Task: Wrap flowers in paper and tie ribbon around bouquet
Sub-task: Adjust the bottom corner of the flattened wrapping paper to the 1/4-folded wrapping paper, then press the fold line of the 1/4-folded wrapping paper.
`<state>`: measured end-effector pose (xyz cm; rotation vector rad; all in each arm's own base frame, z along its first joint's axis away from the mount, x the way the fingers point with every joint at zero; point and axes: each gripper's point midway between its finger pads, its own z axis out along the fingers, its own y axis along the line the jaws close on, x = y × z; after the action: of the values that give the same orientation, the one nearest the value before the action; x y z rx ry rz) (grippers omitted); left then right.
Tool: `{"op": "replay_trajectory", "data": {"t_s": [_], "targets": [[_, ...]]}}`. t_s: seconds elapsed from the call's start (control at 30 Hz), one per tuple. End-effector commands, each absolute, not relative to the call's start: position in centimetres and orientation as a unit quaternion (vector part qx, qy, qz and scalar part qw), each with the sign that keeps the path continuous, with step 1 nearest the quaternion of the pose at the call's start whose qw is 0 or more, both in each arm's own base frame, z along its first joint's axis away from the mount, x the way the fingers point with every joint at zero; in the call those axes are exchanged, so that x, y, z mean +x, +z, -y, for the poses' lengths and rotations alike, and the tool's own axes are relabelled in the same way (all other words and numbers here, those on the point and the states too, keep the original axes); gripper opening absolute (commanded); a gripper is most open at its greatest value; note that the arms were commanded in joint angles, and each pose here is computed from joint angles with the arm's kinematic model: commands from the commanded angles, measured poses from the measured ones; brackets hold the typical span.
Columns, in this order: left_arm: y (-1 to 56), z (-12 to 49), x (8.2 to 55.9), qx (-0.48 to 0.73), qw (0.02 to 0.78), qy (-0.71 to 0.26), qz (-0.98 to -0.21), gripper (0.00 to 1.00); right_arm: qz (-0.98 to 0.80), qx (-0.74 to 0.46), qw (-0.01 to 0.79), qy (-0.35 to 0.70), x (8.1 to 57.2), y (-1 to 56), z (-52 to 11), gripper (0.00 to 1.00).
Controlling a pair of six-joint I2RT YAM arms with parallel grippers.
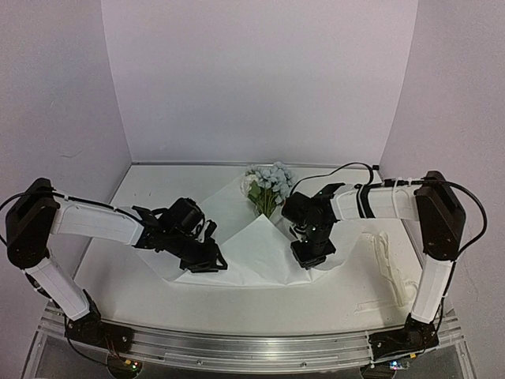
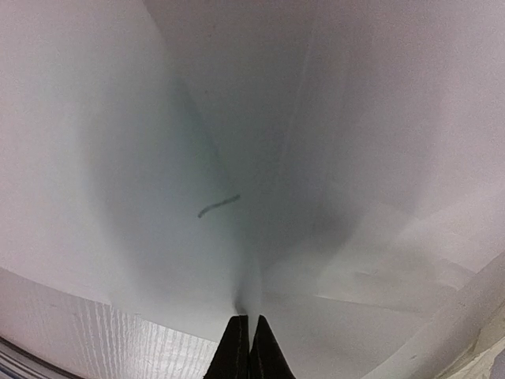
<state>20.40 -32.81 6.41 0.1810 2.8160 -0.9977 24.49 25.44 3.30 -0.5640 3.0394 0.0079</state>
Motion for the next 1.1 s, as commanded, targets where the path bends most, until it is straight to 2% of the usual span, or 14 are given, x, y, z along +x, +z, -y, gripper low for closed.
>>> {"op": "replay_trajectory", "data": {"t_s": [0.0, 0.57, 0.87, 1.07], "targets": [[8.3, 34.2, 21.1, 0.103, 0.089, -0.344, -0.929, 0.31, -0.988, -0.139, 0.063, -0.010, 27.2, 3.3, -26.3, 0.00], [1.2, 31.6, 21.9, 0.076, 0.061, -0.271, -0.958, 0.30, -0.989, -0.113, 0.079, -0.054, 28.5, 4.3, -25.6, 0.02], [7.5, 33.5, 23.6, 0.103, 0.104, -0.319, -0.936, 0.41, -0.990, -0.102, 0.079, -0.065, 28.3, 4.2, -24.9, 0.01], [9.9, 34.8, 23.0, 0.136, 0.116, -0.348, -0.920, 0.42, -0.991, -0.087, 0.081, -0.067, 28.4, 4.1, -24.9, 0.00]]}}
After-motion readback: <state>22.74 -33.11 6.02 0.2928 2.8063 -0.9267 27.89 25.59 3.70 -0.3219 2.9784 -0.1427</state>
